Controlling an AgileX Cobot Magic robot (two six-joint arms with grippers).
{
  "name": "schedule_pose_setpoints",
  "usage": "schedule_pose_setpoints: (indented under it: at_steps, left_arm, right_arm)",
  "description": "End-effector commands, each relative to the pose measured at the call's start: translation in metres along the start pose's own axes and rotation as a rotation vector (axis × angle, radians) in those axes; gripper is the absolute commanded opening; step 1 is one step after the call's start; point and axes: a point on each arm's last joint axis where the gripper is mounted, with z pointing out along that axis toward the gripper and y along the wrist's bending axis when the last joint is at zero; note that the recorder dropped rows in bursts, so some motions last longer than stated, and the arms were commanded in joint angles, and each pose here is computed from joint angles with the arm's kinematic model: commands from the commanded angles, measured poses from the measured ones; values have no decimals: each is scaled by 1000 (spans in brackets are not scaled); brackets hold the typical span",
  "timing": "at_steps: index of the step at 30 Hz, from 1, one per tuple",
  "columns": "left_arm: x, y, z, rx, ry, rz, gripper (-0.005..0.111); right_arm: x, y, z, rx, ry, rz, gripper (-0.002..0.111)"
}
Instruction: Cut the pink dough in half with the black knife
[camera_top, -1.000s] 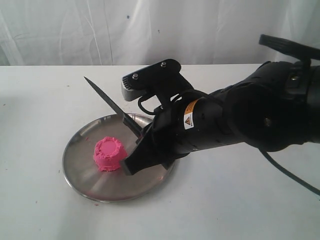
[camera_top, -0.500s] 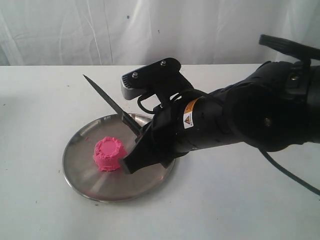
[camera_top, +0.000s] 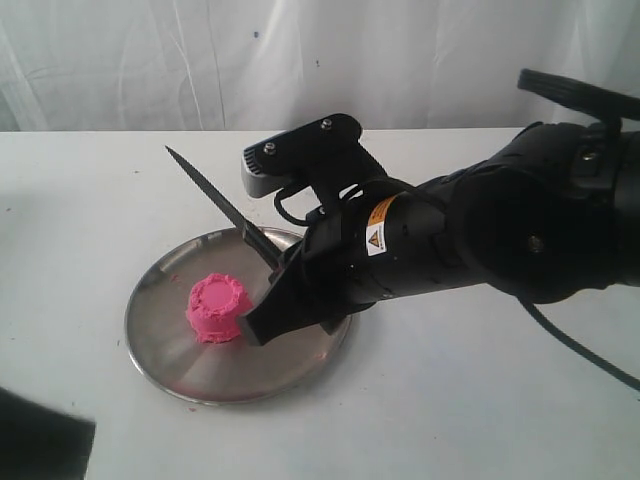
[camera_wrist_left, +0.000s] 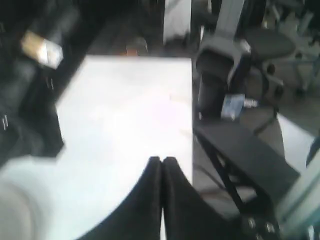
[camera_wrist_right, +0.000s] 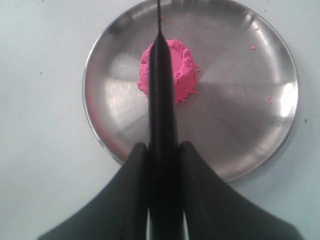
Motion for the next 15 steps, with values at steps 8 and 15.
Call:
schedule_pose_setpoints:
  at_steps: [8, 15]
  left_arm:
    - [60, 53, -50, -987, 531, -630, 0]
    - [36, 70, -48, -1082, 153, -604, 0]
  right_arm:
    - [-2, 0, -2, -1, -26, 10, 0]
    - [-1, 0, -2, -1, -22, 10, 0]
